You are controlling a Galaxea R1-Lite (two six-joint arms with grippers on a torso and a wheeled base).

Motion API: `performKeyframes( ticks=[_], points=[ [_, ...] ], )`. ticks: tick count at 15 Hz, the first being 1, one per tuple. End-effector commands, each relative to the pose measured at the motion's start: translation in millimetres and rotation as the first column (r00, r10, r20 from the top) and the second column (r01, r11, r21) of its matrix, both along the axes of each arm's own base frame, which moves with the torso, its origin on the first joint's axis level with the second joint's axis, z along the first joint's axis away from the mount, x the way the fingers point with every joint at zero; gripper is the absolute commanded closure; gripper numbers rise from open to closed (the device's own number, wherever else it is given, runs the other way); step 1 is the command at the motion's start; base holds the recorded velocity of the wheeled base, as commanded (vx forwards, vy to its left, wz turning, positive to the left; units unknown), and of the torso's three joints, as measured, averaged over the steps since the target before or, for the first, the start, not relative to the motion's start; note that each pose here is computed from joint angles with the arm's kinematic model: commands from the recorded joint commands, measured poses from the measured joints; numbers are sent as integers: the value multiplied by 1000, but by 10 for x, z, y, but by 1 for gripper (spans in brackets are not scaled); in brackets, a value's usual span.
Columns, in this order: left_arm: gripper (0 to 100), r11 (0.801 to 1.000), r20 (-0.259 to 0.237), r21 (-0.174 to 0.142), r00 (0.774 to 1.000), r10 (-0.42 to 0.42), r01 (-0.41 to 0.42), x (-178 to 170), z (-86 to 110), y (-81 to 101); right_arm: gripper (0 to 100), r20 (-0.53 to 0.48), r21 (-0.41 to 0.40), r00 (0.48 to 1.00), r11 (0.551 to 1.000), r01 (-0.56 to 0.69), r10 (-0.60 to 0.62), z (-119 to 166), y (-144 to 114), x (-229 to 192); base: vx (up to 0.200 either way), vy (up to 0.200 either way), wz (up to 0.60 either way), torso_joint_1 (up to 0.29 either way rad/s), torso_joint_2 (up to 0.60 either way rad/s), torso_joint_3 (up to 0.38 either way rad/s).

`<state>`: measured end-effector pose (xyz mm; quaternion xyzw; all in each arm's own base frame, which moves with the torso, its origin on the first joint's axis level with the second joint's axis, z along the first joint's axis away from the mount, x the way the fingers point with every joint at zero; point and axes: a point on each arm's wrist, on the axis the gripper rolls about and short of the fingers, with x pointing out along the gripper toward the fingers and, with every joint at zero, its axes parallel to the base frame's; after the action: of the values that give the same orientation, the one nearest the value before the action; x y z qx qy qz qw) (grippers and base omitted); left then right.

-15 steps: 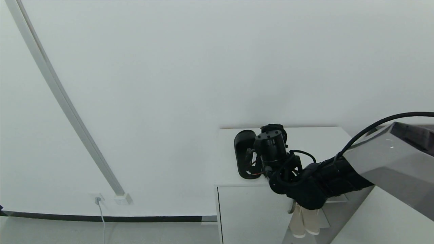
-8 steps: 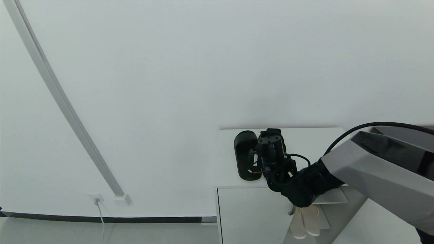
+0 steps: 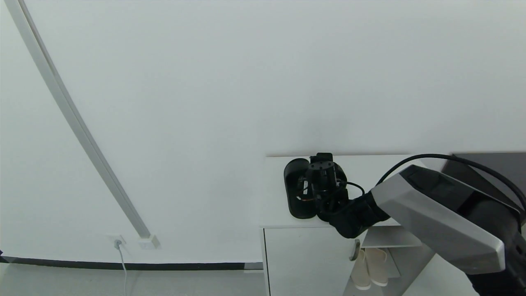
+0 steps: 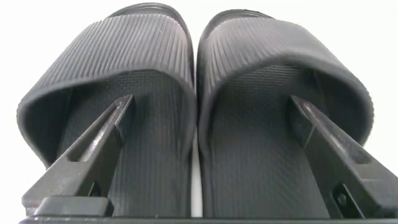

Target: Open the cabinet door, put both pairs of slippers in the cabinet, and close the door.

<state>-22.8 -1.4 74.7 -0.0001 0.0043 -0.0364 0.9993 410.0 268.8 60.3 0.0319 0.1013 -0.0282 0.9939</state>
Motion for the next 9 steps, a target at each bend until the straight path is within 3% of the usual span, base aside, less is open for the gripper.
performKeyframes(
  ticks=[1, 3, 4, 9],
  points=[
    [100, 1000, 1, 0, 1000, 1, -1, -1, 4, 0, 0, -1, 3, 1000, 1000, -5, 5, -58, 1, 55, 0, 0, 0, 0, 0, 0],
    [100, 1000, -1, 0, 1000, 1, -1, 1, 0, 0, 0, -1, 5, 1000, 1000, -11, 11, -17, 17, 75, 0, 0, 0, 0, 0, 0],
    [100, 1000, -1, 0, 1000, 1, -1, 1, 0, 0, 100, -4, 3, 1000, 1000, -11, 11, -18, 20, 79, 0, 0, 0, 0, 0, 0],
    [100, 1000, -1, -2, 1000, 2, -2, 1, 0, 0, 100, -1, 3, 1000, 1000, -11, 11, -7, 20, 80, 0, 0, 0, 0, 0, 0]
  ],
)
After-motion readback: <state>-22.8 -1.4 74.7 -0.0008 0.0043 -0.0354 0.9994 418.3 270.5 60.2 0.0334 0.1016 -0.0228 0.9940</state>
